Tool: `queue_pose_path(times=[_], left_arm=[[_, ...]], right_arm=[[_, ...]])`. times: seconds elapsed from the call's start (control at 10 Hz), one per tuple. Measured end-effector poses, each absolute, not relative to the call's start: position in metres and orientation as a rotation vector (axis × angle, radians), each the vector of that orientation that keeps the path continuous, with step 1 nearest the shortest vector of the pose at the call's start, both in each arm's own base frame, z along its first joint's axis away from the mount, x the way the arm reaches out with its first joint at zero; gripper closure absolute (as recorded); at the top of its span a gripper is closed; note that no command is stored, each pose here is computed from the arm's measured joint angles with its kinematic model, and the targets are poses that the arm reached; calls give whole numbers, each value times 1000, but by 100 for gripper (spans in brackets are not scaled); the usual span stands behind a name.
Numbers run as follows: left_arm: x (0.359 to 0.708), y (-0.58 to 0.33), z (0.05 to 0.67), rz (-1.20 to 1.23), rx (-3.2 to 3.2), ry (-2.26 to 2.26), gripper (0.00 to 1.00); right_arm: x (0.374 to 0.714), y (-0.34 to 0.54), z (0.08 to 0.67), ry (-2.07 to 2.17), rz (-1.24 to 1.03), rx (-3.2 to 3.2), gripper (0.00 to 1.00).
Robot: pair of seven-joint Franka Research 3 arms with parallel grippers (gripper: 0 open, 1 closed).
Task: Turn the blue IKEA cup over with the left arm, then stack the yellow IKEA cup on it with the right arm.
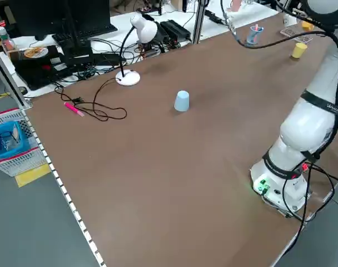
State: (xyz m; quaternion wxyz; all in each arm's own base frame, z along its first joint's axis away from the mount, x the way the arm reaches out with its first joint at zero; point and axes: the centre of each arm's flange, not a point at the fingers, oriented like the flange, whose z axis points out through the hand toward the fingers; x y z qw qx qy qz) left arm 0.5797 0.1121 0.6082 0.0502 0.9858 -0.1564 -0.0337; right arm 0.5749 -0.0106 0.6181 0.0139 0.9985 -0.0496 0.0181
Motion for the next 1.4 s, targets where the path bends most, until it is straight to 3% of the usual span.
queue_pose_path(times=[0.5, 1.0, 1.4], left_arm=[[578, 159, 582, -26, 2770, -699, 0], [589, 259, 437, 149, 2318, -1122, 1], [572, 271, 380, 300, 2047, -1360, 1]], right_arm=[[575, -8, 616, -147, 55, 3110, 0], [576, -4, 609, -136, 39, 3113, 0], [576, -3, 607, -134, 36, 3113, 0]])
